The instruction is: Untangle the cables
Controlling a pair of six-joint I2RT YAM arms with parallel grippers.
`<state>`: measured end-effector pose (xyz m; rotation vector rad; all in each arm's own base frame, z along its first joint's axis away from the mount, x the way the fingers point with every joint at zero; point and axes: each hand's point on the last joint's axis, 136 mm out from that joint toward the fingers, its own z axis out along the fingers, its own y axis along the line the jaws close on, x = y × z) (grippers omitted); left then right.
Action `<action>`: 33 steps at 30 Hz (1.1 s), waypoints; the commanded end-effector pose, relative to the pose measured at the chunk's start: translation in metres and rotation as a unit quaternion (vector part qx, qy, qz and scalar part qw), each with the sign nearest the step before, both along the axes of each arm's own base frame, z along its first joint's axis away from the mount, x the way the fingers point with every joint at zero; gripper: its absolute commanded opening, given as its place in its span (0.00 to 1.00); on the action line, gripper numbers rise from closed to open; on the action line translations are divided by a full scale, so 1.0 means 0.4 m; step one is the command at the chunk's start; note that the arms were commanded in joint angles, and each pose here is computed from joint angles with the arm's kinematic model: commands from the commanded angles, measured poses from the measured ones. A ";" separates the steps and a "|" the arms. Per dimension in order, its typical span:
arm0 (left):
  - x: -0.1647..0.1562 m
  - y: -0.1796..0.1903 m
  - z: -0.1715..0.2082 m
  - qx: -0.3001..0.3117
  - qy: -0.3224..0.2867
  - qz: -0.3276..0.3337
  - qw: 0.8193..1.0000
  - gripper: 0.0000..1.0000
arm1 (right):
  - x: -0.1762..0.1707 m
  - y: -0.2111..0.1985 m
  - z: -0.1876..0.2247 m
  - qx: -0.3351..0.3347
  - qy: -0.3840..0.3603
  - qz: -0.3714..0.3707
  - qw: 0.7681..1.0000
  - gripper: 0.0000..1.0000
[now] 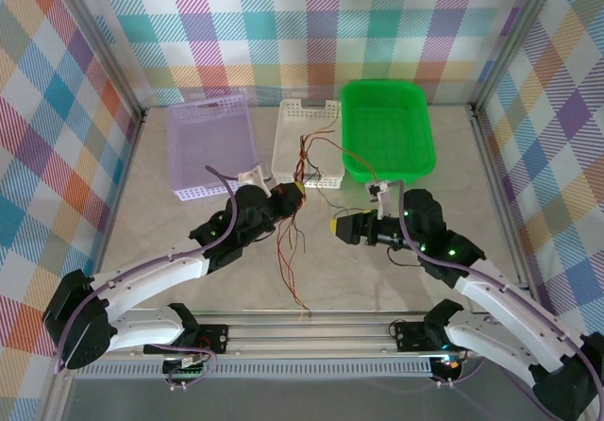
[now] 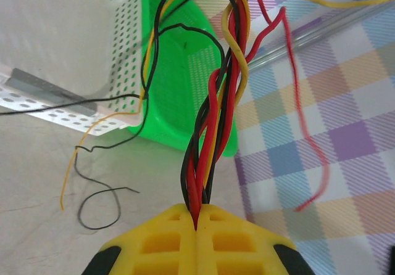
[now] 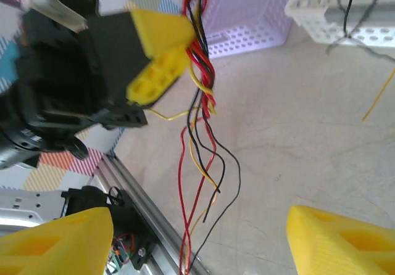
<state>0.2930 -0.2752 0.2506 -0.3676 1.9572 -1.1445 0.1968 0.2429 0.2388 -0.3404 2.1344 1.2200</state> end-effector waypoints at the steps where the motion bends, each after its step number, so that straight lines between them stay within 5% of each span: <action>1: 0.000 -0.010 0.059 -0.077 -0.014 0.002 0.997 0.00 | 0.017 0.043 0.058 0.049 -0.053 0.030 0.997 0.67; 11: -0.016 -0.046 0.095 -0.125 -0.014 -0.003 0.992 0.00 | 0.053 0.115 -0.008 0.038 -0.097 0.040 0.994 0.68; 23: -0.028 -0.067 0.108 -0.142 -0.015 -0.009 0.990 0.00 | 0.110 0.137 -0.085 0.001 -0.137 -0.004 0.991 0.50; 33: -0.032 -0.077 0.115 -0.159 -0.017 -0.013 0.987 0.00 | 0.116 0.143 -0.083 0.024 -0.161 -0.021 0.986 0.47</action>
